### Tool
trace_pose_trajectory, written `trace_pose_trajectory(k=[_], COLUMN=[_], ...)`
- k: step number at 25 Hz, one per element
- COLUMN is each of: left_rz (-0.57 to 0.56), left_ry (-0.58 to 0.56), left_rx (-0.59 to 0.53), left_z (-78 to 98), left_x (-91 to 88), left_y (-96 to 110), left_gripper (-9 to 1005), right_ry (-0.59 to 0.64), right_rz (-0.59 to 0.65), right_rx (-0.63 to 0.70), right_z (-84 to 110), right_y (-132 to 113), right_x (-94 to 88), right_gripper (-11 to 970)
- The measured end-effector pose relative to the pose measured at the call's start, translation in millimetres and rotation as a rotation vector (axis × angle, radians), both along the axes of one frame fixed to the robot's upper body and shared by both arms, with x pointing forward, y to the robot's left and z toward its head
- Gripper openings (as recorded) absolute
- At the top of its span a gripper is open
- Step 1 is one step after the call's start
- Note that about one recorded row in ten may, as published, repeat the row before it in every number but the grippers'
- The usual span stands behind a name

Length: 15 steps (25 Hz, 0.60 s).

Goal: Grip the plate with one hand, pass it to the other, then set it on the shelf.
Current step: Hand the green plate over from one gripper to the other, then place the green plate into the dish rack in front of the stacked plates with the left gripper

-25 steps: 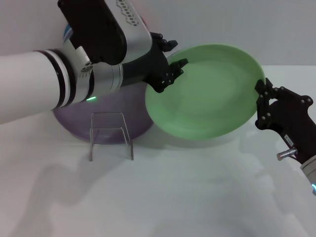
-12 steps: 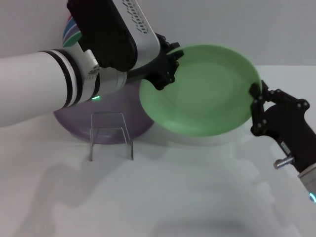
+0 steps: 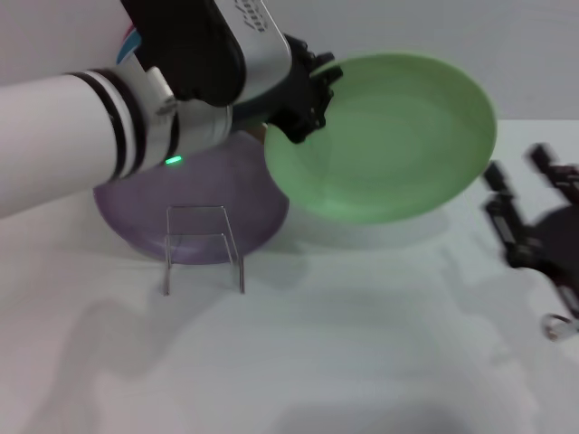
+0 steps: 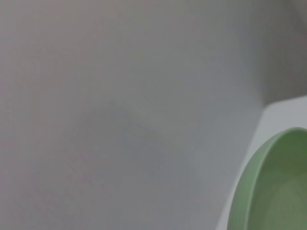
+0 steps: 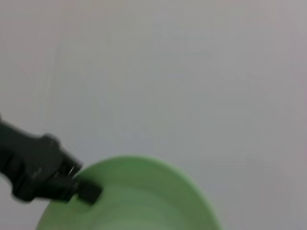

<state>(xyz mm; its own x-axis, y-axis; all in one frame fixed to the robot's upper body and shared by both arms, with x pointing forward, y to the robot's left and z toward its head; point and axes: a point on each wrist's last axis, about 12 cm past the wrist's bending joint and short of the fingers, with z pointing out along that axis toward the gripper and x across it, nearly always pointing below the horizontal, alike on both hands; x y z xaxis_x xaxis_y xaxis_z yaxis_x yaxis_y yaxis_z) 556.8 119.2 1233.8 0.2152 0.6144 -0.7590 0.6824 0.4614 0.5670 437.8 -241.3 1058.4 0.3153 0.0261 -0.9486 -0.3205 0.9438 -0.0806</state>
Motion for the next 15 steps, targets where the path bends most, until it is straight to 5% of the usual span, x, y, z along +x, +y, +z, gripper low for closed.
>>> trace_pose_trajectory(k=[3,4,9,15], left_rz=[0.016,0.058,0.148,0.189], left_ry=[-0.033,-0.098,-0.273,-0.527], left_rx=[-0.028,-0.084,-0.222,-0.267], left_z=[6.4,13.5,27.4,20.6], left_x=[-3.1,-5.4,-19.1,-54.0], left_y=[4.2,12.7,34.4,26.4], left_gripper=[78,78,78,78], right_ry=[-0.066,-0.16,-0.295,-0.296], right_rz=[-0.052,-0.104,-0.192,-0.214], right_rx=[0.044,0.087,0.215,0.246], right_z=[3.0,7.1,8.0,4.3], right_y=[-11.7,-25.9,-58.9,-71.4], right_x=[-18.1,-37.5,-68.7,-70.7], right_gripper=[487,504,588,760])
